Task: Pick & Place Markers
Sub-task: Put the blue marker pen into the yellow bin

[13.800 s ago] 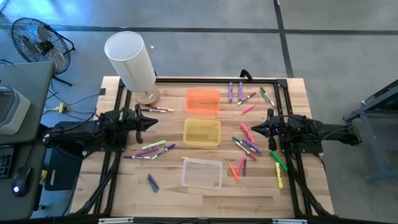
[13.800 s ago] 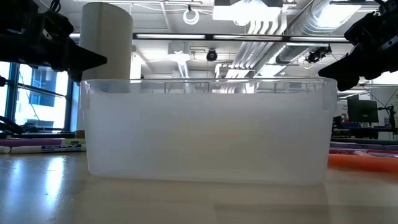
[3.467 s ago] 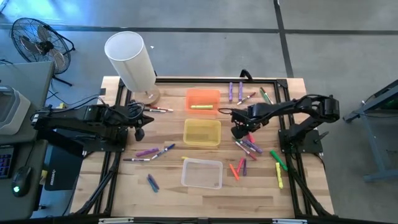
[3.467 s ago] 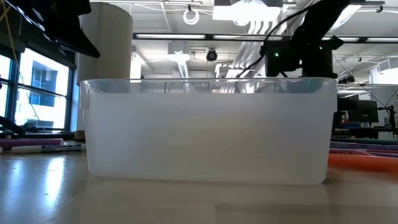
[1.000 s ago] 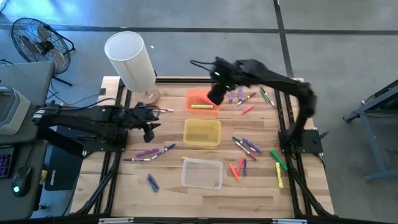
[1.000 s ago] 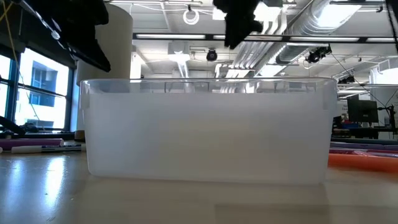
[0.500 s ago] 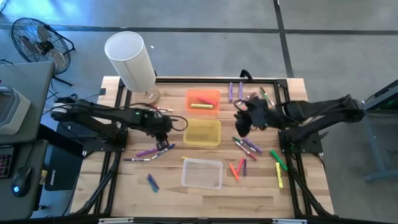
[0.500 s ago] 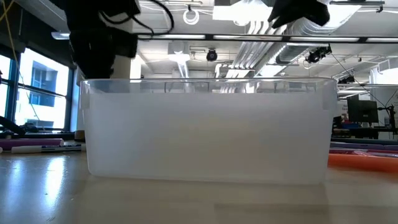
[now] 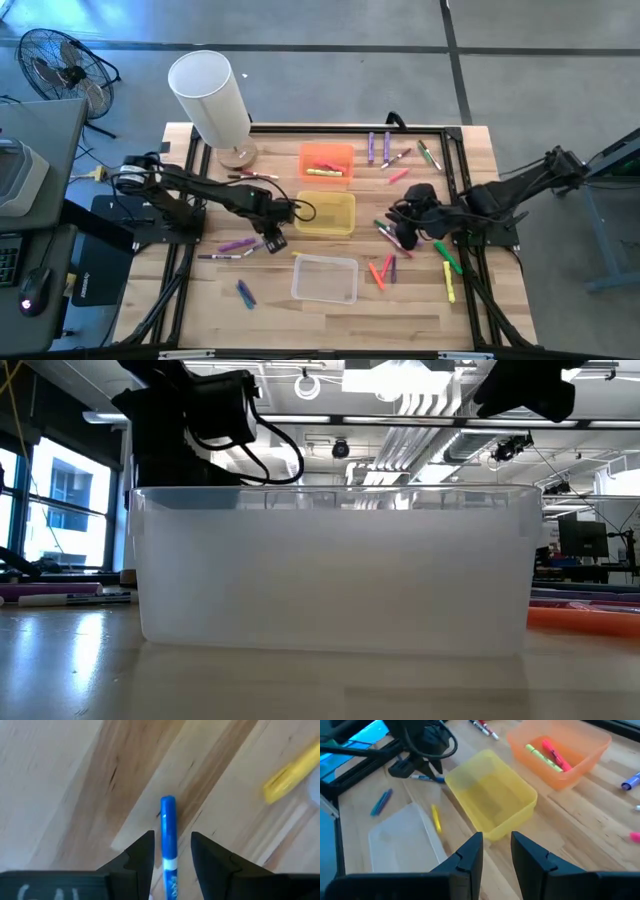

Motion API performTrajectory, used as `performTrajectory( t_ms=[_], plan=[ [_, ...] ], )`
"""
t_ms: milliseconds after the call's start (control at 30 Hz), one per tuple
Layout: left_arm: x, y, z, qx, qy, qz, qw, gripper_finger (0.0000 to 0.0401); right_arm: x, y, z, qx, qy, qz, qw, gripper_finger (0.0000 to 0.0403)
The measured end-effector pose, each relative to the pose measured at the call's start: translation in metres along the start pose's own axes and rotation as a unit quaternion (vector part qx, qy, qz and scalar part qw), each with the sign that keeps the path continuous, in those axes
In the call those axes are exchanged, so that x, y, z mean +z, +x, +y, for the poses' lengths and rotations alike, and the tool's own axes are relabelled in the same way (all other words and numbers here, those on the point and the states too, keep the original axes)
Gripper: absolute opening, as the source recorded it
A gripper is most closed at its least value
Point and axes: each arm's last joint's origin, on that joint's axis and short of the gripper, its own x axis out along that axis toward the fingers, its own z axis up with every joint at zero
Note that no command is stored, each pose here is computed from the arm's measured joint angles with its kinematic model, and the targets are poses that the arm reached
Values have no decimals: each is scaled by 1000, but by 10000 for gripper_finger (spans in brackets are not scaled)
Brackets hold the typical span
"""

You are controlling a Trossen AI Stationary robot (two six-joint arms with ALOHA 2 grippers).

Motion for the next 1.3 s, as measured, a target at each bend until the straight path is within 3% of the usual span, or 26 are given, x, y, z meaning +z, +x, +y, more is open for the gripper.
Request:
performTrajectory(
  t_ms=[200, 600, 700, 867, 933, 1133, 1300],
  plan=[
    [-3, 8, -7, 27, -6, -13, 1000, 127, -3, -6, -1, 13, -30, 2, 999, 90],
    [-13, 33, -20, 77, 34, -6, 996, 125, -2, -9, -2, 20, -58, 3, 998, 90],
    [-14, 37, -19, 84, 34, 4, 996, 105, -2, -9, -2, 20, -68, 2, 997, 90],
    [-14, 38, -20, 79, 42, 3, 996, 27, -2, -9, -2, 21, -69, 3, 997, 90],
    [-14, 38, -20, 81, 34, 5, 996, 24, -2, -9, -2, 23, -72, 5, 997, 90],
    [-16, 24, -19, 72, 2, -6, 997, 30, -2, -9, -2, 25, -83, 7, 996, 90],
    [-19, -5, -20, 51, -8, -18, 999, 25, -2, -9, -2, 24, -84, 8, 996, 90]
  ],
)
